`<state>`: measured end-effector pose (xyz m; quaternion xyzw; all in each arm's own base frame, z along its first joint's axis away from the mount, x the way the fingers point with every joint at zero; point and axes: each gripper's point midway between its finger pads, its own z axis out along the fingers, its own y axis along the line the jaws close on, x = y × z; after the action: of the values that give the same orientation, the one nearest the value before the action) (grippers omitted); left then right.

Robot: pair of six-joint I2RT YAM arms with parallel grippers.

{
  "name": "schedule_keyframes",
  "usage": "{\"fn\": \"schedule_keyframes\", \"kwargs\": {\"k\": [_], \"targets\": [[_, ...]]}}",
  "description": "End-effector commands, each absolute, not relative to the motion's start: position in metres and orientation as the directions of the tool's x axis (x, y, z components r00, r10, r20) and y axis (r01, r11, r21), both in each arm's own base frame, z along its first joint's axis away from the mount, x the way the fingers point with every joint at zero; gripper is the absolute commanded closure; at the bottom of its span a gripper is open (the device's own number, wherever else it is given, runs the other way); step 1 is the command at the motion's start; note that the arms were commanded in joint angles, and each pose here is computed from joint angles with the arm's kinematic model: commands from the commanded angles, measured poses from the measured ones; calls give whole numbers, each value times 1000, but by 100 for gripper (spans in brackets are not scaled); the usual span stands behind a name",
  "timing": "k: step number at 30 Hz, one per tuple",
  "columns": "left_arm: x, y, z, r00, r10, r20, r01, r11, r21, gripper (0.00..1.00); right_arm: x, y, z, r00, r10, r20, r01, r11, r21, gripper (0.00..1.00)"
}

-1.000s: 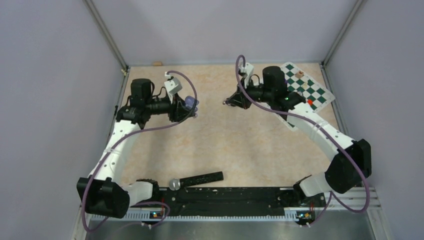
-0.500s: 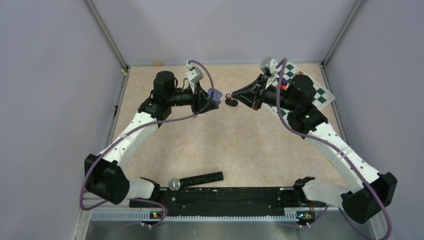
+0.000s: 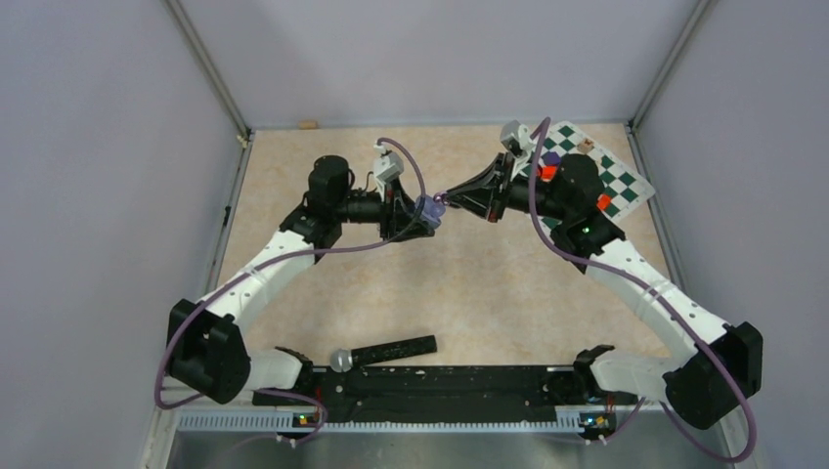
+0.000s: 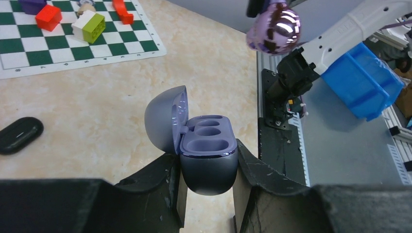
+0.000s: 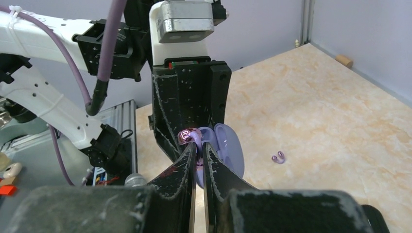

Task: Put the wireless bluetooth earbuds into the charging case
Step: Place the earbud in the charging case.

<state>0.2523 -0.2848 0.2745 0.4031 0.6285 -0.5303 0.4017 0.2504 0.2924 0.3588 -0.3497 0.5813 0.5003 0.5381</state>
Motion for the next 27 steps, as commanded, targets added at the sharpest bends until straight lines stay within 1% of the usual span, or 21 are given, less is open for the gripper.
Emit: {"fn": "schedule_keyframes", "kwargs": {"k": [1, 5, 11, 16, 27], "targets": [[232, -285, 296, -225, 60, -973, 974, 10, -225, 95, 240, 298, 369, -128, 159, -979, -967, 198, 159, 92], [225, -286, 296, -213, 71, -975, 976, -23, -215, 95, 238, 302, 361, -141, 148, -979, -970, 175, 166, 92], [216, -288, 290, -175, 98, -980, 981, -71, -182, 93, 224, 320, 344, -171, 106, -979, -979, 97, 182, 92], [214, -287, 289, -157, 102, -982, 983, -79, -165, 92, 224, 326, 336, -170, 81, -982, -979, 102, 178, 92], [212, -285, 283, -139, 117, -983, 986, -80, -149, 92, 224, 321, 341, -136, 72, -988, -980, 134, 144, 94]]}}
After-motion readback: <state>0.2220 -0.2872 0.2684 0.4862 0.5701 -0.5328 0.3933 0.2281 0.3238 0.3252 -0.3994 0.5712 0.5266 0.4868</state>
